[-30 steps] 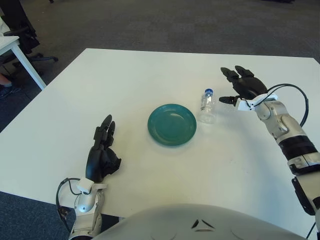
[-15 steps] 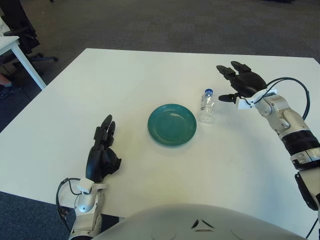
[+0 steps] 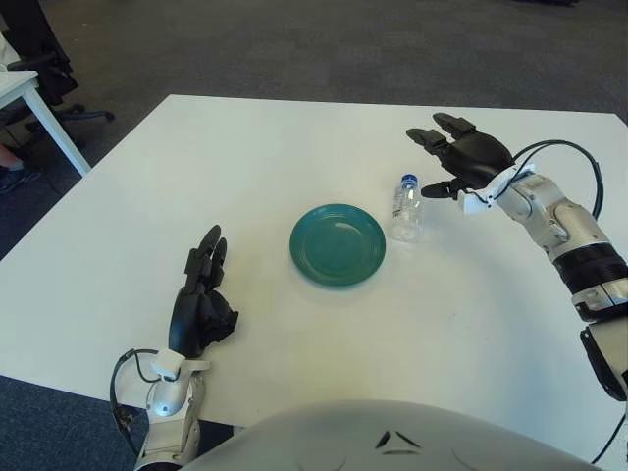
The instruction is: Put the bottle into the plate.
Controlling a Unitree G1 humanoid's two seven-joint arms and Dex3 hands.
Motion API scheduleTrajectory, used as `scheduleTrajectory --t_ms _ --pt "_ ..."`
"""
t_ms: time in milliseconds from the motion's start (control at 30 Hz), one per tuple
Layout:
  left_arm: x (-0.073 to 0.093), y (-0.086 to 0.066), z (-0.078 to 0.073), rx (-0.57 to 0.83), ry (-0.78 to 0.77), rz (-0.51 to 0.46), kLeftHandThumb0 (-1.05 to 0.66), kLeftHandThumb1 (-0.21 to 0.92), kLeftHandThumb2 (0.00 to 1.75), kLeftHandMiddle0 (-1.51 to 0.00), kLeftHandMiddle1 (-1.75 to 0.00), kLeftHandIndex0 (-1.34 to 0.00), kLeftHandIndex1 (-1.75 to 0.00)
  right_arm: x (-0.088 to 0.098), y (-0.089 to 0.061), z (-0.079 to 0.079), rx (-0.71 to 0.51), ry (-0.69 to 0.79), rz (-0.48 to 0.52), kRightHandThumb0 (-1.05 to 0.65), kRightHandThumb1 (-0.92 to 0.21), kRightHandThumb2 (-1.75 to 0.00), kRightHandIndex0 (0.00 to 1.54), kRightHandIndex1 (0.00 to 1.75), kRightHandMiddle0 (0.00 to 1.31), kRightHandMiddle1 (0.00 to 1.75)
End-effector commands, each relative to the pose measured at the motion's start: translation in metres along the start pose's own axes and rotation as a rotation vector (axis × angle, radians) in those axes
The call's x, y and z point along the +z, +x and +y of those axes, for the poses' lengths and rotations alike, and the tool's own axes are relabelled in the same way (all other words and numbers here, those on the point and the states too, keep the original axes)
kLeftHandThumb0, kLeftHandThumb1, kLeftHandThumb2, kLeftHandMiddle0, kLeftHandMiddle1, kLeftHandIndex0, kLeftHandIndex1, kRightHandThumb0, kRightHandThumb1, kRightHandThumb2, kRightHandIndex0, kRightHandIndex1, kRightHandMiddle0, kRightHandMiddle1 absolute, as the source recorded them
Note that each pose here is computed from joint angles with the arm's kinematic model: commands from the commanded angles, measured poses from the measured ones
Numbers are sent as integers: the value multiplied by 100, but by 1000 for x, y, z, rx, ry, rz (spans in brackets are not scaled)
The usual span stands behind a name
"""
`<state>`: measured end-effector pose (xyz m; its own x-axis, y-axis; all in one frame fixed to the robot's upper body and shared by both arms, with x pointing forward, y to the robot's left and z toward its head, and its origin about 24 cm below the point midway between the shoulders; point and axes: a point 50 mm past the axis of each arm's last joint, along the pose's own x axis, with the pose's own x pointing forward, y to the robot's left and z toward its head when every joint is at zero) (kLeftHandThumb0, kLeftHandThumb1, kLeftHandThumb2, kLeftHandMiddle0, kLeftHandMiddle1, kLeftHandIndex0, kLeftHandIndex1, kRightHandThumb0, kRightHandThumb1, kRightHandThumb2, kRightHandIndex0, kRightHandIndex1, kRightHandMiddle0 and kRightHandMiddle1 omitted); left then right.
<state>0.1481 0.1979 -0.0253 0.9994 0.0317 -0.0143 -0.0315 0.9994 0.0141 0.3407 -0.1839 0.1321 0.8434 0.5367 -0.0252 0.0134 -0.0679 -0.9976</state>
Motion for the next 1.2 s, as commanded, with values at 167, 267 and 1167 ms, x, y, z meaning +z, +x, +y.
scheduleTrajectory --t_ms 167,267,1167 --pt "-9 48 -41 -90 -61 25 -91 92 105 -20 -1 0 -42 -6 5 -19 39 -106 -41 -105 -92 -60 5 0 0 27" --pt "-9 48 -42 -86 -65 27 -91 92 106 -20 -1 0 -43 -6 5 -19 57 -121 -64 -105 -92 -57 4 0 0 27" --pt "-8 41 -45 -71 -77 -10 -92 92 107 -23 -1 0 -45 -13 -1 -17 182 -244 -387 -105 -92 -40 1 0 0 17"
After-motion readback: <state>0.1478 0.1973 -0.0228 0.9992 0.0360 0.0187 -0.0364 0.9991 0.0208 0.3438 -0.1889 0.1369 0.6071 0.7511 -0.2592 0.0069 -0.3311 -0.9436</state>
